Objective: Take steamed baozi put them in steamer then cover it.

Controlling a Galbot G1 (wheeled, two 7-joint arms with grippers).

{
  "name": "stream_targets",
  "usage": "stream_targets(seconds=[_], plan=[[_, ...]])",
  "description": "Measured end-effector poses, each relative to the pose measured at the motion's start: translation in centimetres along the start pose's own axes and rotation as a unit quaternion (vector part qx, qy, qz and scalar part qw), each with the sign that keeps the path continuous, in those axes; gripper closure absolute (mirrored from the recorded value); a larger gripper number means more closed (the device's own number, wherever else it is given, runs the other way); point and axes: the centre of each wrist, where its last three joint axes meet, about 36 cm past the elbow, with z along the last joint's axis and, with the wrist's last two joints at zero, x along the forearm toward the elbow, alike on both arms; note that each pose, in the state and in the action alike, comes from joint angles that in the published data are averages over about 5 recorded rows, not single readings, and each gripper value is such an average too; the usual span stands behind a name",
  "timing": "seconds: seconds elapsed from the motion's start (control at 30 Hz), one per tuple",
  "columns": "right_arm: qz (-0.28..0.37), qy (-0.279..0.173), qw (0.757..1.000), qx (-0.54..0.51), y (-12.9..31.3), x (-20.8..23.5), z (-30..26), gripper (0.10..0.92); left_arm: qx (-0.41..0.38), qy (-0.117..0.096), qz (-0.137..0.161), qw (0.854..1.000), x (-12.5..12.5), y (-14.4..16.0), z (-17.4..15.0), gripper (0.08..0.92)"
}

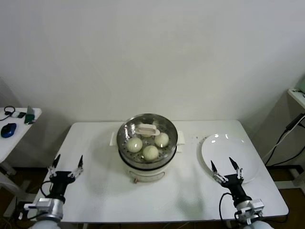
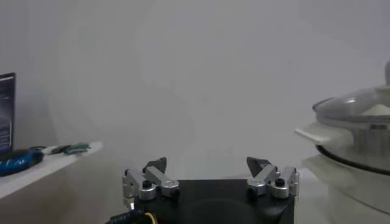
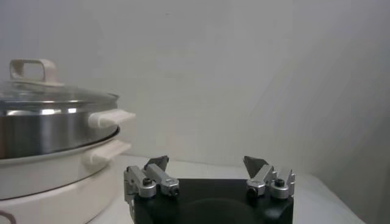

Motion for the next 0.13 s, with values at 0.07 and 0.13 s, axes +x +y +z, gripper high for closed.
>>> stream_targets(seconds=[0.07, 0.13], plan=[[-0.002, 0.001, 1.000, -0.001, -0.07, 0.04, 0.10, 0.200, 0.006, -0.004, -0.001, 1.000, 0.21, 0.15, 0.35, 0.177], [-0.003, 0.002, 1.000, -0.001, -0.10, 0.06, 0.15, 0.200, 0.009, -0.006, -0.001, 1.000, 0.32, 0.20, 0.51, 0.177]])
